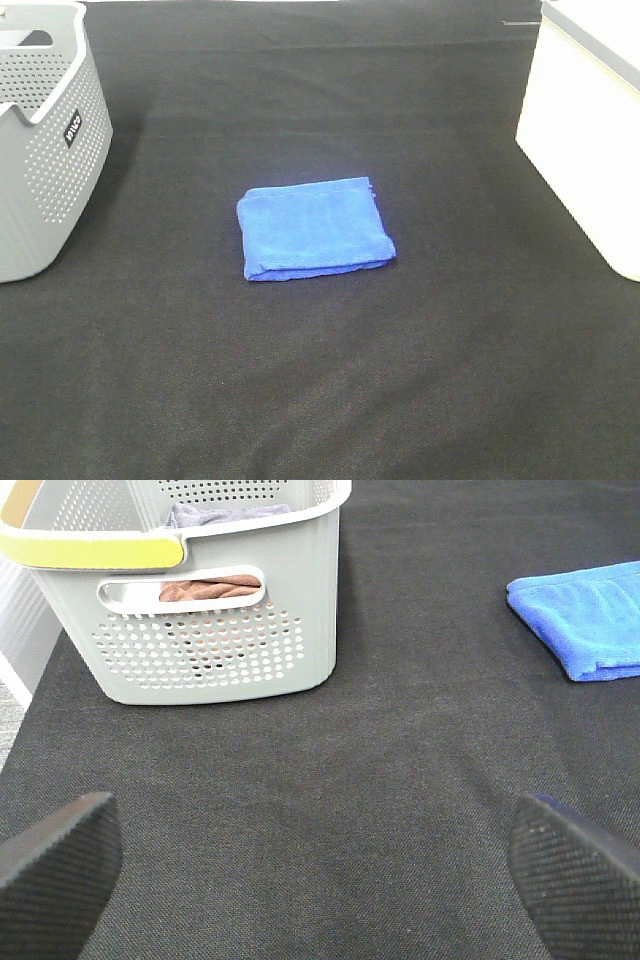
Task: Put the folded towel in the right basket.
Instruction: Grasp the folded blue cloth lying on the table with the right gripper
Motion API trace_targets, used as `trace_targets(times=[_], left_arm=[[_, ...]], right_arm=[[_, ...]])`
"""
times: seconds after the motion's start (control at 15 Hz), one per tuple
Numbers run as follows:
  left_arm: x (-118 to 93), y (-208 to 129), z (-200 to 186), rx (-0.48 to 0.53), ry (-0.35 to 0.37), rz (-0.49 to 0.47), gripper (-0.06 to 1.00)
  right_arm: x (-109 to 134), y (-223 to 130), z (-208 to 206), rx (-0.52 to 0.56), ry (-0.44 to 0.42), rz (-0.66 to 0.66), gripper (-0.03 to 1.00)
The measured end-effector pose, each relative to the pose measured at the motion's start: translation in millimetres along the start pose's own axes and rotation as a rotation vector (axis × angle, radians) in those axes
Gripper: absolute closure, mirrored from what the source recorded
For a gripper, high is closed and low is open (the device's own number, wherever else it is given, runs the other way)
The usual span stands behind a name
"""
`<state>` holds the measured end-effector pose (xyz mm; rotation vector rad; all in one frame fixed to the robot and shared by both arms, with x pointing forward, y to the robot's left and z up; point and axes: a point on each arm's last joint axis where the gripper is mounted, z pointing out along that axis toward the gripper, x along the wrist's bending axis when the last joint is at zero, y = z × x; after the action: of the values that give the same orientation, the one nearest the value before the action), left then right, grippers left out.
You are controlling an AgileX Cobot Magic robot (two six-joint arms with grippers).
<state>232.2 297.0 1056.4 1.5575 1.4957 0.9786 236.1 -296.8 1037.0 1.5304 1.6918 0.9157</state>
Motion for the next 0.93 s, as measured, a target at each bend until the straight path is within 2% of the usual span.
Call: trace_targets(times=[0.93], left_arm=[[0.0,0.0,0.0,0.0,0.0,0.0,-0.04]], right_arm=[[0.1,0.0,0.0,0.0,0.001,0.0,0.0]])
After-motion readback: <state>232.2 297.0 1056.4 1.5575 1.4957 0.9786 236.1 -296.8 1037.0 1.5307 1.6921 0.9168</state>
